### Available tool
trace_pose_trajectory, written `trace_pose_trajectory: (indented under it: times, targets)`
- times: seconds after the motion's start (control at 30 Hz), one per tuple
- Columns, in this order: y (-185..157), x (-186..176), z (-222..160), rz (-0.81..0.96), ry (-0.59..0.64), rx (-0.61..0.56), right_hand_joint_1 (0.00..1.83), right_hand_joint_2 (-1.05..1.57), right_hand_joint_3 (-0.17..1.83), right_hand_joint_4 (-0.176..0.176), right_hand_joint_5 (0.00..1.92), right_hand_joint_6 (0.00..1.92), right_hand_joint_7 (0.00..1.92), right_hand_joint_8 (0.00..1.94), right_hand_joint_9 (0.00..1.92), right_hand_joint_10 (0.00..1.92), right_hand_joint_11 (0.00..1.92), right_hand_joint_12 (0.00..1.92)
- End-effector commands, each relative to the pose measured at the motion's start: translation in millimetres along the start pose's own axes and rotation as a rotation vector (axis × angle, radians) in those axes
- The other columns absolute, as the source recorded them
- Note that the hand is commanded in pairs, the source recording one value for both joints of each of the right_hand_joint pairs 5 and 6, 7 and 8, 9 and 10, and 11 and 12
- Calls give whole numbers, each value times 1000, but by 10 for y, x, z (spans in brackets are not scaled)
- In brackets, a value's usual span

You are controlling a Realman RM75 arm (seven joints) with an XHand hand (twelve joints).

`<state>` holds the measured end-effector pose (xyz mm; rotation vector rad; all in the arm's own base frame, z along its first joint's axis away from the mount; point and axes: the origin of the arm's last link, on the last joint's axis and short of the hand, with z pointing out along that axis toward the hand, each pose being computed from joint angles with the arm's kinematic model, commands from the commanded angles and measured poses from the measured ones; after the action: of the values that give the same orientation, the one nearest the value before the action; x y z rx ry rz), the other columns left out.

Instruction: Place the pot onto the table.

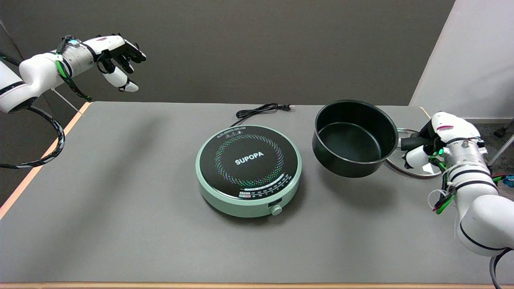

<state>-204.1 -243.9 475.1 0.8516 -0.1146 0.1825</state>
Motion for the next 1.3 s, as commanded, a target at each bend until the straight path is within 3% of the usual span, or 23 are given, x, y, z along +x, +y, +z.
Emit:
trace_pose_trajectory:
  times: [0.03,1.3]
  targets:
    - [-1,-212,-90,-9,-70,-20,1227,214,1833,-132,1589,1589,1589,1589,1589,1589,1589,1589]
    - [38,-294,-127,-22,-96,-48,1220,279,1833,-130,1603,1603,1603,1603,1603,1603,1603,1603]
